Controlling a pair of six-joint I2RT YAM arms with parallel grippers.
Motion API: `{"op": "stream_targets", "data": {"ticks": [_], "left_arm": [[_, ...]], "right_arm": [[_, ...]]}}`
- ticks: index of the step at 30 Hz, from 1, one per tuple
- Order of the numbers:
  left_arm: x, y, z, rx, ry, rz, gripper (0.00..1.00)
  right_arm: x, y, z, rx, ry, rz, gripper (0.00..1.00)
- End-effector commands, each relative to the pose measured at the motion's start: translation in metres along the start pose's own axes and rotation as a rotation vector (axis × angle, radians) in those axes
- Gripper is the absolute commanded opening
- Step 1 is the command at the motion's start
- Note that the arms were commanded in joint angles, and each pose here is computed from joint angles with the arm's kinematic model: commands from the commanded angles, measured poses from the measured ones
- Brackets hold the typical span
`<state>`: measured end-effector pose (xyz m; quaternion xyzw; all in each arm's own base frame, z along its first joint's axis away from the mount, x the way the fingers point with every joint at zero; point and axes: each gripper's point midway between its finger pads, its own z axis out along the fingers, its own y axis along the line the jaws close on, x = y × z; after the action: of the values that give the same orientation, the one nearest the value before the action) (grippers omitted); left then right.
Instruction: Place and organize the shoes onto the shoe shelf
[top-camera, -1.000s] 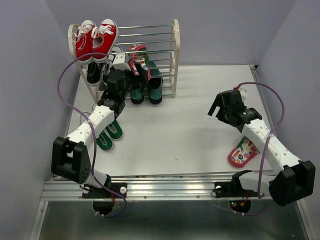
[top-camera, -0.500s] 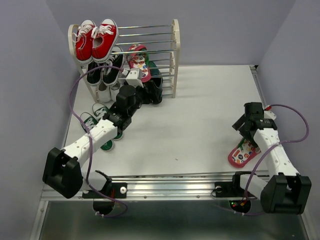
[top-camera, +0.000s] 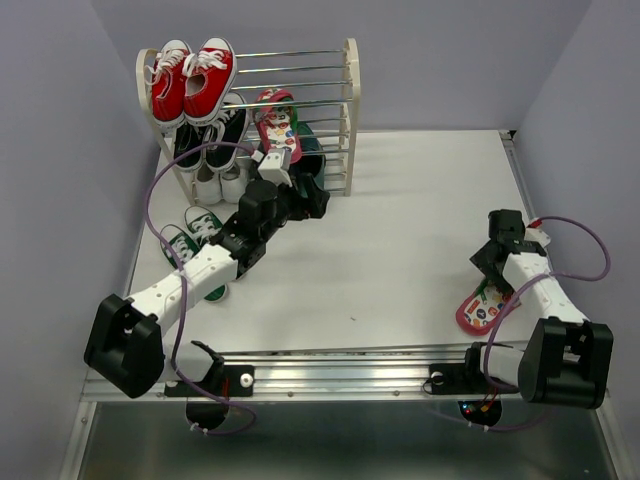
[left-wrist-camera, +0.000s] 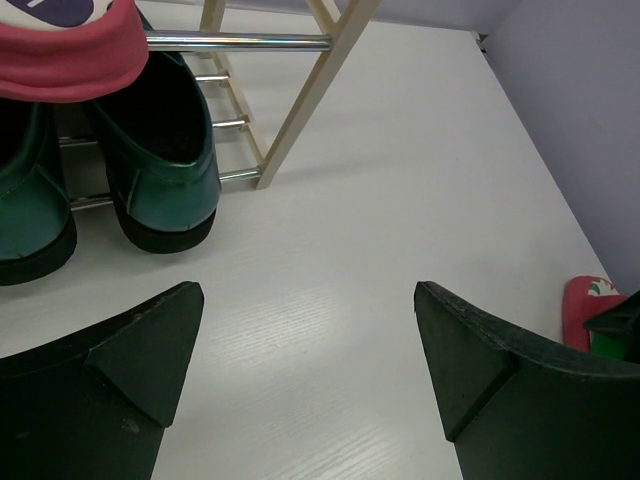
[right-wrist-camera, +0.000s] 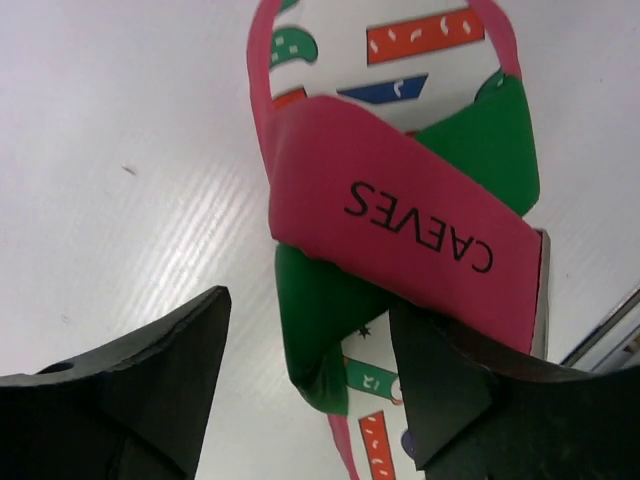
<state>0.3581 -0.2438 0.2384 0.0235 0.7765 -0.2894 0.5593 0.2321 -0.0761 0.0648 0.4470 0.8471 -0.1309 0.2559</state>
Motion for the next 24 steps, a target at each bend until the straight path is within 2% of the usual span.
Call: {"op": "stream_targets", "data": {"ticks": [1, 2, 3, 4, 7, 11, 14, 17, 21, 24], "left_arm": [[-0.017, -0.009, -0.01, 0.04, -0.06, -0.006, 0.99], [-0.018, -0.01, -0.011, 0.041, -0.062, -0.007, 0.99], [-0.017, -0.01, -0.011, 0.042, -0.061, -0.007, 0.99], [-0.016, -0.009, -0.012, 0.042, -0.058, -0.007, 0.99], [-0.014, -0.008, -0.016, 0.044, -0.06, -0.015, 0.99], [-0.013, -0.003, -0.02, 0.02, -0.069, -0.025, 0.99], [-0.014, -0.003, -0.026, 0.019, -0.078, -0.035, 0.99], [-0.012, -0.001, -0.03, 0.016, -0.08, -0.044, 0.99], [-0.007, 0.008, -0.034, -0.018, -0.077, -0.059, 0.99], [0.0, 0.017, -0.039, -0.059, -0.069, -0.07, 0.99]], "right_arm": [[-0.045, 0.007, 0.003, 0.008, -0.198, 0.108, 0.62], [-0.047, 0.007, 0.004, 0.007, -0.21, 0.116, 0.45], [-0.051, 0.009, 0.004, 0.005, -0.227, 0.125, 0.38], [-0.052, 0.009, 0.005, 0.006, -0.23, 0.123, 0.23], [-0.059, 0.023, 0.004, -0.048, -0.236, 0.054, 0.01], [-0.063, 0.047, -0.003, -0.161, -0.231, -0.014, 0.01], [-0.058, 0.091, -0.024, -0.33, -0.252, -0.096, 0.01], [-0.03, 0.142, -0.045, -0.469, -0.23, -0.248, 0.01], [-0.009, 0.18, -0.056, -0.545, -0.24, -0.368, 0.01], [0.022, 0.222, -0.074, -0.629, -0.26, -0.493, 0.01]]}}
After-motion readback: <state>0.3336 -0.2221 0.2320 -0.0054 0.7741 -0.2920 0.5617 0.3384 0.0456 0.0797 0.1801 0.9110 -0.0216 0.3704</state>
